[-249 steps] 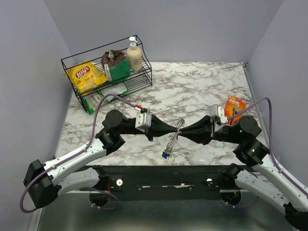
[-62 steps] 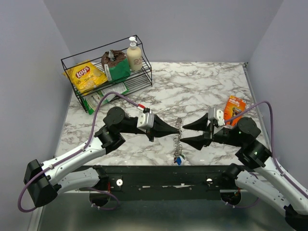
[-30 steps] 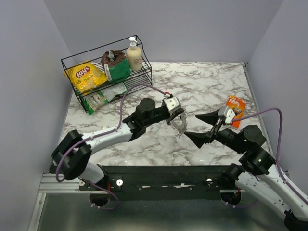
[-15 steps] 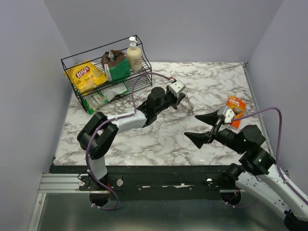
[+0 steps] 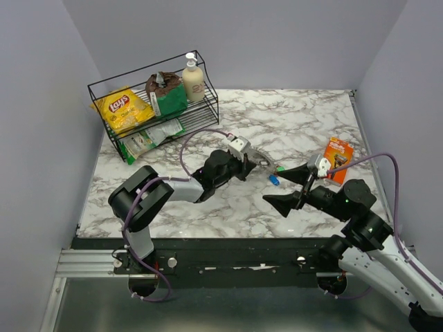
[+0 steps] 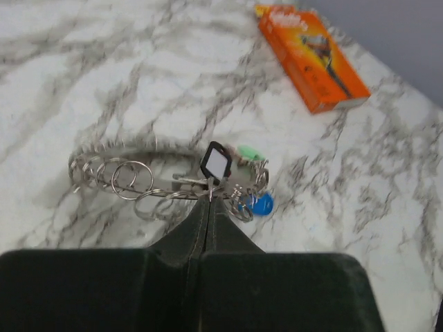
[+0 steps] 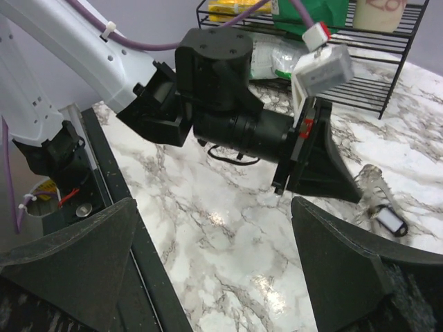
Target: Put the keys on the keyring
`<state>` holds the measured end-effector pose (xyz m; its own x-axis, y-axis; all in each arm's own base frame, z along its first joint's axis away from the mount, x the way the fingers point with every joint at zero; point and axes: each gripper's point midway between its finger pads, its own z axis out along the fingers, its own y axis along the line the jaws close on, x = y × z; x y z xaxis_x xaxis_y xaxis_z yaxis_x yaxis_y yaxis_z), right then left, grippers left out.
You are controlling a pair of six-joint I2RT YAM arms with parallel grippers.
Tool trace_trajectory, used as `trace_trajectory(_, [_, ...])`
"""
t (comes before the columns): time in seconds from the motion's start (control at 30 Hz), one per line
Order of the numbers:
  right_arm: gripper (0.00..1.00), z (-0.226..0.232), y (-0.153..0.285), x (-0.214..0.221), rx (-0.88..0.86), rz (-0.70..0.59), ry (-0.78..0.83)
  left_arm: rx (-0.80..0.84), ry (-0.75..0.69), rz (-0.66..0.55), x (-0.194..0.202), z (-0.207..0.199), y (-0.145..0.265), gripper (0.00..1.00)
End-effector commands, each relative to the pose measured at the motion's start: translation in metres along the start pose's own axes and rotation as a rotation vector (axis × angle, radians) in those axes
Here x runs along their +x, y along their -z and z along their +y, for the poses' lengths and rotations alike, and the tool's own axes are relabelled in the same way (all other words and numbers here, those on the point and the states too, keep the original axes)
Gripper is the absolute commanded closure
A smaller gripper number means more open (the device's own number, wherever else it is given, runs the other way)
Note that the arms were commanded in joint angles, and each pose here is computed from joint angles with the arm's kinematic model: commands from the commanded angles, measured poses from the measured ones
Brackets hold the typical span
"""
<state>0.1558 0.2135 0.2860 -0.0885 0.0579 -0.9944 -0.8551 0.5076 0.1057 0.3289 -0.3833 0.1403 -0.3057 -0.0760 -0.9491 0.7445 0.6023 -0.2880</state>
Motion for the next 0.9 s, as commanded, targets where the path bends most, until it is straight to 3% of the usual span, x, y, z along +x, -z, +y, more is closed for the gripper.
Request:
trace_trajectory(0.0, [0.0,0.004,0.001,0.01,-0.023,0.033,-0.026,-0.092,0.063,0.141,0.062,0.015,0.019,1.0])
trace_trajectory(0.63, [0.0,0.01,-0.003,0.014,-0.057,0.059,-0.053,-0.09,0.061,0.257,0.104,-0.001,0.048,1.0])
trace_trajectory(0.87, [0.0,0.012,-0.005,0.014,-0.071,0.069,-0.067,-0.099,0.034,0.259,0.104,-0.008,0.06,0.84])
